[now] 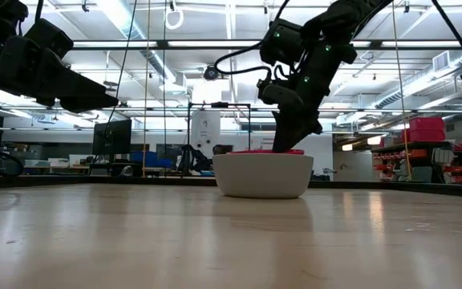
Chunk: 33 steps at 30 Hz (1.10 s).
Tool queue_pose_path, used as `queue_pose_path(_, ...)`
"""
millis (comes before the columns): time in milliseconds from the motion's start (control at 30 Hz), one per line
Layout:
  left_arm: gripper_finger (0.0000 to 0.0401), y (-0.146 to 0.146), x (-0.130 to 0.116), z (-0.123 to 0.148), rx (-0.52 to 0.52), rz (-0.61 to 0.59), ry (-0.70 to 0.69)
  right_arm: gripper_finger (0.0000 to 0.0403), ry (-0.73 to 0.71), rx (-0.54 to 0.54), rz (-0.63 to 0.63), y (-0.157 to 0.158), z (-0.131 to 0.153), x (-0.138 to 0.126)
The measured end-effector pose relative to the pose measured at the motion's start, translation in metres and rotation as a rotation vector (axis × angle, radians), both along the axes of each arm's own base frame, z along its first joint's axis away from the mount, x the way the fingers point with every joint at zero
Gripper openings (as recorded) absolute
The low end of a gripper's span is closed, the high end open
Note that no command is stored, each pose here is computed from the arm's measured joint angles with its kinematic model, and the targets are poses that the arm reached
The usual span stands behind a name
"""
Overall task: Nest bowls inside each other
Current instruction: Stack the red bowl on top of the blue bowl, then stack the light blue bowl on top of the red bowl
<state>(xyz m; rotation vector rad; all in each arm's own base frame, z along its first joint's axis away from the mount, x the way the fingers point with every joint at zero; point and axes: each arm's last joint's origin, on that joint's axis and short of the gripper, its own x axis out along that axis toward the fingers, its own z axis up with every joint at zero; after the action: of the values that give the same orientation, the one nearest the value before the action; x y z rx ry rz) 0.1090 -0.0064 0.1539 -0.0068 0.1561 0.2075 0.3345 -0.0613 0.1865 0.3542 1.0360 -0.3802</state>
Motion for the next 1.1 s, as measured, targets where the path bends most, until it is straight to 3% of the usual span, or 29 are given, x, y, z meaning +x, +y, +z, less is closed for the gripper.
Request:
queue_pose_path(333,0.0332,0.000,0.000,0.000,0.000,0.000,0.000,0.0171,-0.088,-0.051,0.013,-0.002,0.006,0.007)
queue_pose_path(467,0.0332,0.000,0.000,0.000,0.000,0.000,0.000,0.0211,-0.112,-0.059,0.014,-0.003,0.009,0.008)
queue_pose_path(667,0.0332,0.000,0.000,0.000,0.002,0.000,0.000,0.0211,-0.101,-0.084,-0.031,0.018,0.039,-0.012)
queue_pose_path(900,0.0331,0.000,0.001,-0.001,0.005,0.000,0.015,0.0199,-0.080,-0.078,-0.090,0.096,0.082,-0.065)
queue_pose_path(1100,0.0331,0.000,0.003,-0.004,0.010,0.001,0.047,0.0217,0.026,0.040,-0.162,0.160,0.058,-0.097)
